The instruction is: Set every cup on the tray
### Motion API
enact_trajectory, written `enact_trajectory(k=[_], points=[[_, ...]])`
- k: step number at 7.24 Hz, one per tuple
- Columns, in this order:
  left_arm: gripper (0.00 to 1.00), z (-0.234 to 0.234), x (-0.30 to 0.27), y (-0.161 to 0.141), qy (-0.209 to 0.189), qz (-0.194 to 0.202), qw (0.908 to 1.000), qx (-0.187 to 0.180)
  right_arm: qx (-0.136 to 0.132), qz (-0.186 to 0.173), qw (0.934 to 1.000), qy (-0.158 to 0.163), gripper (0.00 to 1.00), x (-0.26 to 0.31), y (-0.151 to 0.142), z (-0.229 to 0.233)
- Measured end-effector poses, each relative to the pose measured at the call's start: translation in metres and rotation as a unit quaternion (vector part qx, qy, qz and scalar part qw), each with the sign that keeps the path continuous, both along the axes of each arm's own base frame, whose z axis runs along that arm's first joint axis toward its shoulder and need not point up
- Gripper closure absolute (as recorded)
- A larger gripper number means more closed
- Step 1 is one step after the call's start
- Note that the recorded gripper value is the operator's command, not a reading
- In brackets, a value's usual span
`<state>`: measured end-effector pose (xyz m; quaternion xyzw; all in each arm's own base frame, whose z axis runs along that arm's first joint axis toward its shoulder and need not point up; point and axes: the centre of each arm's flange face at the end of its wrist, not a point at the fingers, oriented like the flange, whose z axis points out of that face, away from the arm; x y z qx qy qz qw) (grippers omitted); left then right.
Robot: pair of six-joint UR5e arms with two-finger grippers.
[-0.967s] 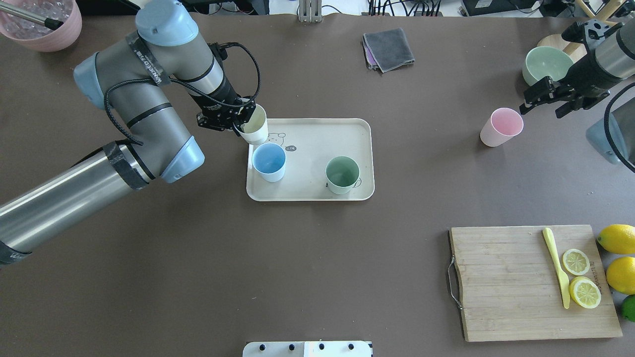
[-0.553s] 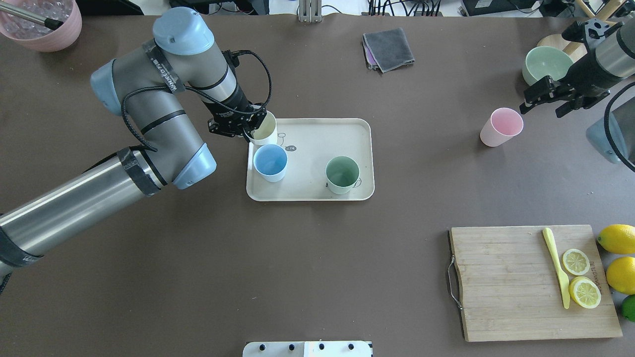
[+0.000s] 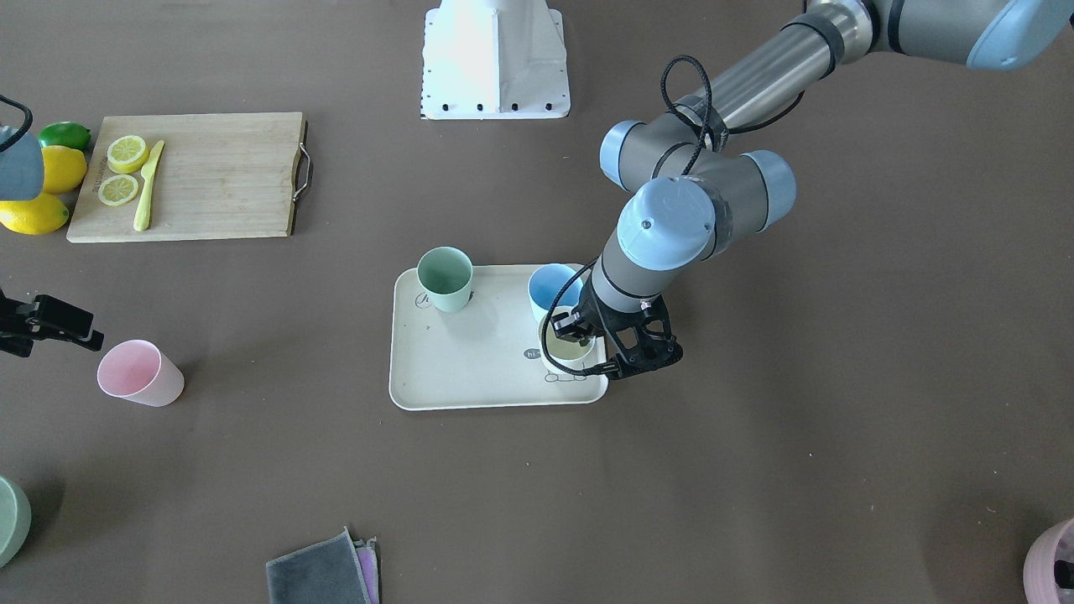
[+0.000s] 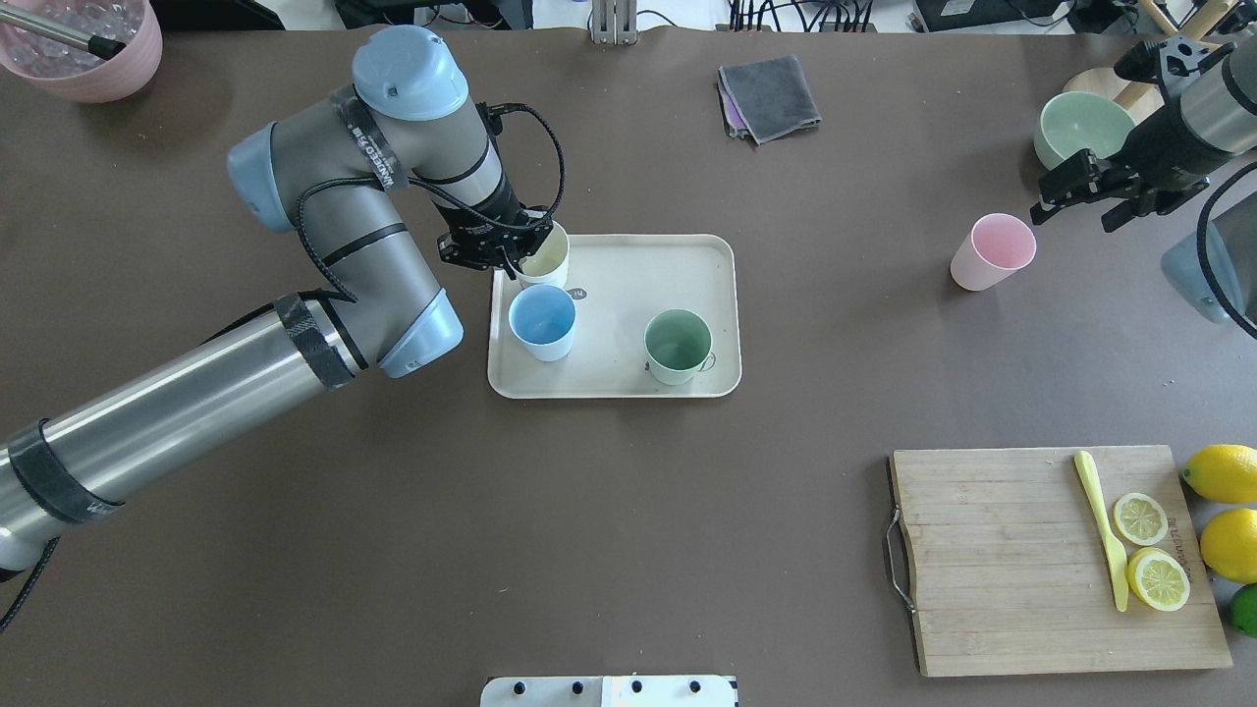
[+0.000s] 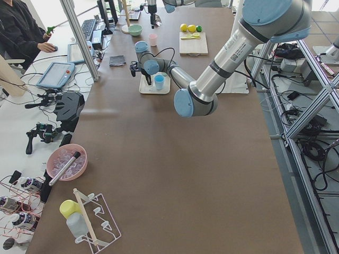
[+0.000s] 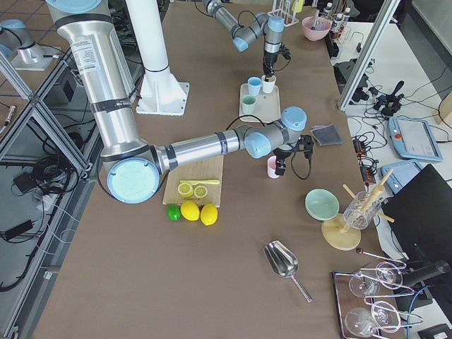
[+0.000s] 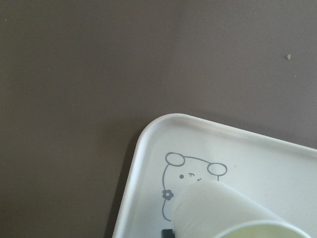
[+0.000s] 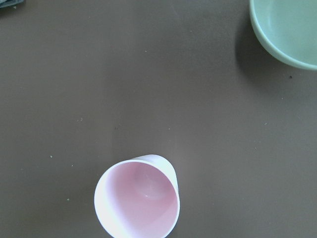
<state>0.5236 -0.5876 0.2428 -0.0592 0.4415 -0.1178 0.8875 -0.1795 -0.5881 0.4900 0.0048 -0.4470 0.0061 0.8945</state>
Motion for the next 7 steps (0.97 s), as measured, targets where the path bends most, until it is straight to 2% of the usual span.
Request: enact_trajectory(k=[2,3,7], points=[[0.97,0.006,0.001,-0.005,-0.005,-0.007,0.9999,0.005,0.001,0.000,1.0000,-0.002,0.00,0.001,0.000,-0.002],[0.03,0.008,0.001,-0.006,-0.005,-0.008,0.9999,0.007,0.002,0.000,1.0000,-0.002,0.00,0.001,0.000,-0.002],[0.02,0.006,-0.015,-0.016,0.002,-0.013,0.9999,0.006,0.002,0.001,1.0000,0.000,0.00,-0.001,-0.002,-0.003]])
